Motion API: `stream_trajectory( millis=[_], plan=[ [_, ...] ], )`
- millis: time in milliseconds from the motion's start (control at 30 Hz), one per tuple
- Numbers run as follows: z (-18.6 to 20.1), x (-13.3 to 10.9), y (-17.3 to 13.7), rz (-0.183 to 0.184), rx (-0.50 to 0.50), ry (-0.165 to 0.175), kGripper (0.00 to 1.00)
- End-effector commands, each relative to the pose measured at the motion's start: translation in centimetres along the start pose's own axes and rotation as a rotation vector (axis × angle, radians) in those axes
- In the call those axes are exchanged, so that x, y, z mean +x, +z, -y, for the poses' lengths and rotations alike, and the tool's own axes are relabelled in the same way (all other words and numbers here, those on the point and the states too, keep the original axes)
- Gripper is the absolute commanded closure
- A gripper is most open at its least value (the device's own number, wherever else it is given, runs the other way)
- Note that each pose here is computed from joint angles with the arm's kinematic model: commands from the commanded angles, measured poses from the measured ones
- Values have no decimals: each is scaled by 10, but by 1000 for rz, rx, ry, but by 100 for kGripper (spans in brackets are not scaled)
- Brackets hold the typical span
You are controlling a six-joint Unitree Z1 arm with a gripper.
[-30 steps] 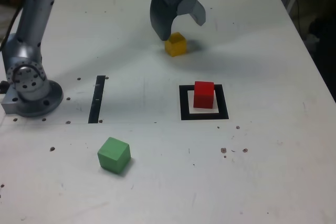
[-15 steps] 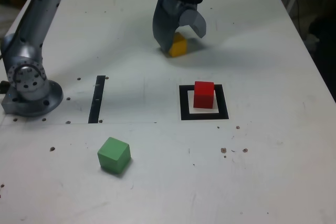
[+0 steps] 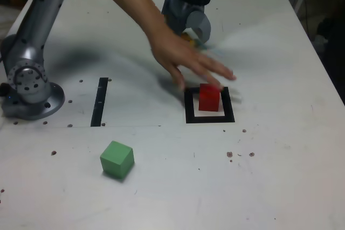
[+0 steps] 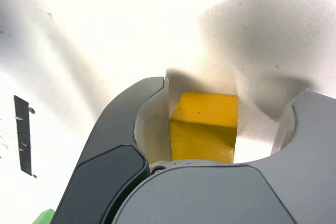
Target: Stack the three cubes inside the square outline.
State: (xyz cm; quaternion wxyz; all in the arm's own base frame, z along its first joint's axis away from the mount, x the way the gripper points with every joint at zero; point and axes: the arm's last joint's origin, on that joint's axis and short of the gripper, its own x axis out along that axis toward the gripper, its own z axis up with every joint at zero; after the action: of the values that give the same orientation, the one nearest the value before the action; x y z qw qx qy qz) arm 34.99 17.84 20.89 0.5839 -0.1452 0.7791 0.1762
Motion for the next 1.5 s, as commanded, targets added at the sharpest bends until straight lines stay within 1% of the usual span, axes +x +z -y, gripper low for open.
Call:
stream_trajectory(
  millis=[0, 133, 267, 500, 633, 800, 933, 1067, 1167, 1267, 1333, 1400, 1467],
  plan=[
    [0, 3, 3, -1, 3, -6, 54],
    [2, 6, 6, 0, 11, -21, 65],
    [2, 8, 8, 0, 20, -32, 71],
    [4, 6, 11, 11, 30, -23, 82],
    [6, 3, 11, 17, 35, -12, 85],
    [6, -1, 10, 24, 44, -4, 86],
    [9, -11, 6, 35, 62, 3, 87],
    [19, -31, -6, 66, 90, 17, 88],
    [33, -50, -19, 108, 130, 28, 88],
    [56, -71, -37, 157, 194, 38, 88],
    [72, -79, -48, 180, 236, 43, 88],
    [88, -84, -57, 193, 276, 47, 88],
    [105, -84, -64, 197, 313, 49, 88]
  ],
)
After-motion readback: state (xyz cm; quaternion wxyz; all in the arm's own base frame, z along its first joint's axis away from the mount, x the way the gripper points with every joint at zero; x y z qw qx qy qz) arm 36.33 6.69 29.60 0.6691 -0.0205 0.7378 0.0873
